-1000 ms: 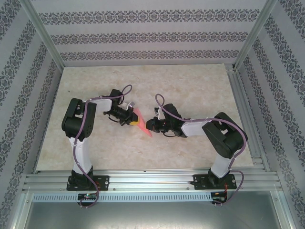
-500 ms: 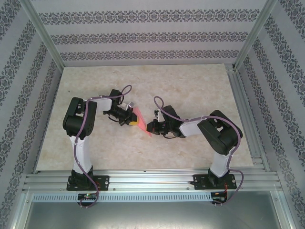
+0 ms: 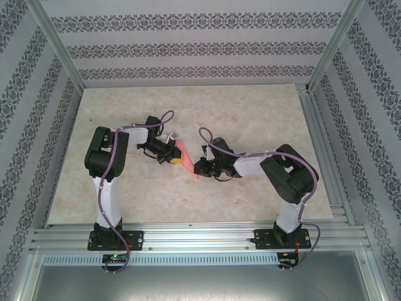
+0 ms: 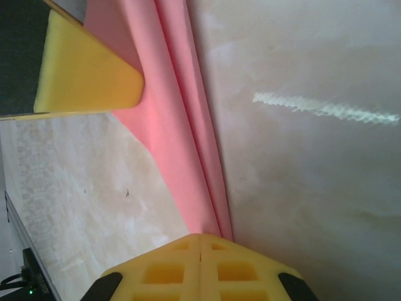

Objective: Fold a paper plane with a square sheet of paper (pick it up from the middle)
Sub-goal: Fold the wing for the fifth time at the center of the table.

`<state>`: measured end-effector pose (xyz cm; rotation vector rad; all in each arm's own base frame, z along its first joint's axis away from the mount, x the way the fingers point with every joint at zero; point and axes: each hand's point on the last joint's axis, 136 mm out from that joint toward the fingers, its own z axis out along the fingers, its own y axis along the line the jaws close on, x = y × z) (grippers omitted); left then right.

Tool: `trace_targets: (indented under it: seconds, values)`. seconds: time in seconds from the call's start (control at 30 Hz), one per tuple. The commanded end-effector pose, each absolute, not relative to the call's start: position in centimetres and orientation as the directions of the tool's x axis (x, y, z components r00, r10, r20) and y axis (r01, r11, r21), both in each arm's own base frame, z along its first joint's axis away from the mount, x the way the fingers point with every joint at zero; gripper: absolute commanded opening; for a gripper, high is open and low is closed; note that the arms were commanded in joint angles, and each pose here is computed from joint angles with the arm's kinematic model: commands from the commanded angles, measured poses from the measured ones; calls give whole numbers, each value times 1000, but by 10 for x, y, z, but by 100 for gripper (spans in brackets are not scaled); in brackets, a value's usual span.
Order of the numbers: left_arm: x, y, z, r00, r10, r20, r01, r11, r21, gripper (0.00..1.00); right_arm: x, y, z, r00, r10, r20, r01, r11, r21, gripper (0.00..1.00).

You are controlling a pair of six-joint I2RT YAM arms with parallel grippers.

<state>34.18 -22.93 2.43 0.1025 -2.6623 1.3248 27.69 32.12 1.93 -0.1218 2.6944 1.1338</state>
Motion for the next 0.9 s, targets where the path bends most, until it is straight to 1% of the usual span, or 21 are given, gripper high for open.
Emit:
trace_targets:
  seconds: [0.0, 0.17, 0.27, 0.4, 0.57, 0.63, 0.73, 0.87]
  values:
    - [351, -225, 20, -987, 14, 157, -115, 614, -781, 4, 270, 320, 21, -972, -33, -231, -183, 723, 666, 6]
    - [350, -225, 16, -986, 14, 168, -124, 614, -780, 4, 271, 319, 37, -967, -32, -255, -203, 704, 680, 6]
    - [352, -226, 16, -986, 16, 166, -122, 611, -782, 4, 269, 318, 30, -972, -33, -235, -189, 705, 683, 6]
    - [352, -226, 17, -986, 18, 164, -119, 609, -784, 4, 264, 323, 22, -979, -15, -201, -159, 671, 725, 6]
    - [353, -226, 15, -985, 17, 169, -124, 611, -782, 4, 259, 323, 10, -985, -16, -171, -136, 678, 722, 6]
    - [353, -227, 15, -985, 18, 170, -124, 609, -783, 4, 258, 321, 6, -986, -16, -167, -132, 693, 709, 6]
    - [353, -226, 14, -985, 17, 171, -126, 610, -782, 4, 255, 307, -14, -990, -22, -139, -107, 760, 641, 5]
    - [354, -226, 13, -985, 16, 173, -127, 612, -781, 4, 249, 299, -26, -994, -26, -105, -84, 794, 602, 5]
